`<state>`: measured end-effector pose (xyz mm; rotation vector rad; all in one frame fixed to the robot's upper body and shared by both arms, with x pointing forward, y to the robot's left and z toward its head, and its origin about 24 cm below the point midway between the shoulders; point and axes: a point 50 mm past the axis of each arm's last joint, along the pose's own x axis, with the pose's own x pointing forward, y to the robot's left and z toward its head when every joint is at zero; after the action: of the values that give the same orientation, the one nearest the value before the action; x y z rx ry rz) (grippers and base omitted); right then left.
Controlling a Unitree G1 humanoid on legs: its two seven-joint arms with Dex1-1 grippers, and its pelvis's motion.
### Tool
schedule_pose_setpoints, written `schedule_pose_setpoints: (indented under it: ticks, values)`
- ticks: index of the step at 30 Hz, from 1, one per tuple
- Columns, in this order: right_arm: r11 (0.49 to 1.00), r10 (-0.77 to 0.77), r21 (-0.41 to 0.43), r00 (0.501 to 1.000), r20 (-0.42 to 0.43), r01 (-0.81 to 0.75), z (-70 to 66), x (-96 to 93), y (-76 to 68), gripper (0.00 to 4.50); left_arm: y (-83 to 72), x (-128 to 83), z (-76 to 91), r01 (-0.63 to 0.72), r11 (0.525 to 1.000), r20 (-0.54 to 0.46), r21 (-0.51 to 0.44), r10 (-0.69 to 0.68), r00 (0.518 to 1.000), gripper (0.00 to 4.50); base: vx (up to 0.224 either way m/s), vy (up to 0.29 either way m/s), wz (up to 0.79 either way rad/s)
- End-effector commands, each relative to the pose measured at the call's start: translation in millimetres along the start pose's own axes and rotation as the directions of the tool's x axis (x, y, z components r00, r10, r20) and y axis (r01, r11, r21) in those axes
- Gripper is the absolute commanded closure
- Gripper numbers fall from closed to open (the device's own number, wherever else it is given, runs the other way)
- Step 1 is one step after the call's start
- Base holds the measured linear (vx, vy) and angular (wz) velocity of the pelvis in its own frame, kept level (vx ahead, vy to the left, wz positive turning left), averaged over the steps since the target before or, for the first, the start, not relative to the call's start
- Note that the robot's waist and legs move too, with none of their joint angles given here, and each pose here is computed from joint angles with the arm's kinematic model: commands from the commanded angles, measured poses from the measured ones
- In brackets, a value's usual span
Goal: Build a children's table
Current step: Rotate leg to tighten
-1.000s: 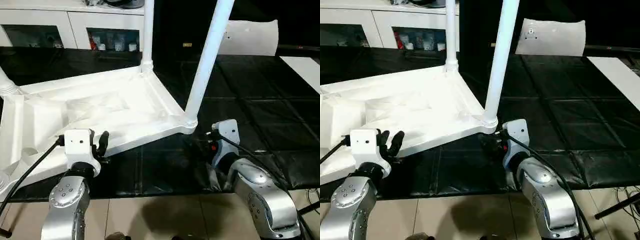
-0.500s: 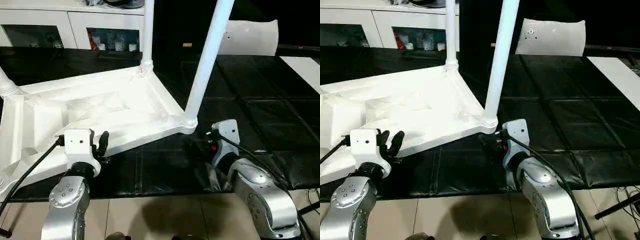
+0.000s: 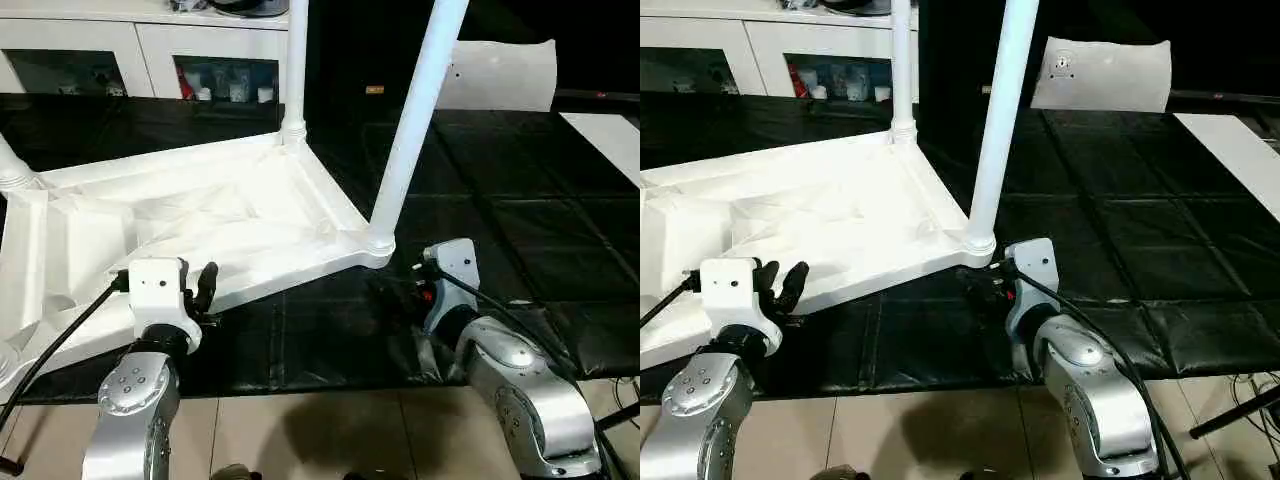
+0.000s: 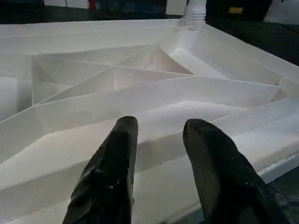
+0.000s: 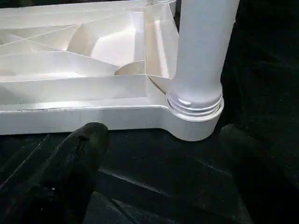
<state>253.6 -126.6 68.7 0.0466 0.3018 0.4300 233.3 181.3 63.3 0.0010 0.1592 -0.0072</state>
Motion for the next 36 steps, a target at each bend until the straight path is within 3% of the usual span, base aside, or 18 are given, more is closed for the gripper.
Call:
schedule_pose_setpoints:
  ticks: [1, 29, 30, 36]
  values:
    - [1.000, -0.013, 0.003, 1.000, -0.001, 0.013, 1.6, -0.5, -3.6, 0.31, -2.3, -0.8, 2.0, 0.003, 1.000, 0.005, 0.007, -0.003, 1.000, 2.65, 0.000, 0.000, 0.00]
    - [1.000, -0.013, 0.003, 1.000, -0.001, 0.013, 1.6, -0.5, -3.6, 0.31, -2.3, -0.8, 2.0, 0.003, 1.000, 0.005, 0.007, -0.003, 1.000, 2.65, 0.000, 0.000, 0.00]
    - [0.944, -0.330, 0.052, 0.941, 0.073, 0.327, 19.0, 1.5, -16.8, 0.31, -8.0, 8.0, 34.8, 0.254, 0.964, -0.066, 0.079, -0.249, 0.966, 2.65, 0.000, 0.000, 0.00]
    - [0.953, -0.303, 0.057, 0.950, 0.077, 0.299, 13.9, -0.6, -21.5, 0.31, -8.4, 16.6, 31.5, 0.212, 0.976, -0.059, 0.055, -0.209, 0.976, 2.65, 0.000, 0.000, 0.00]
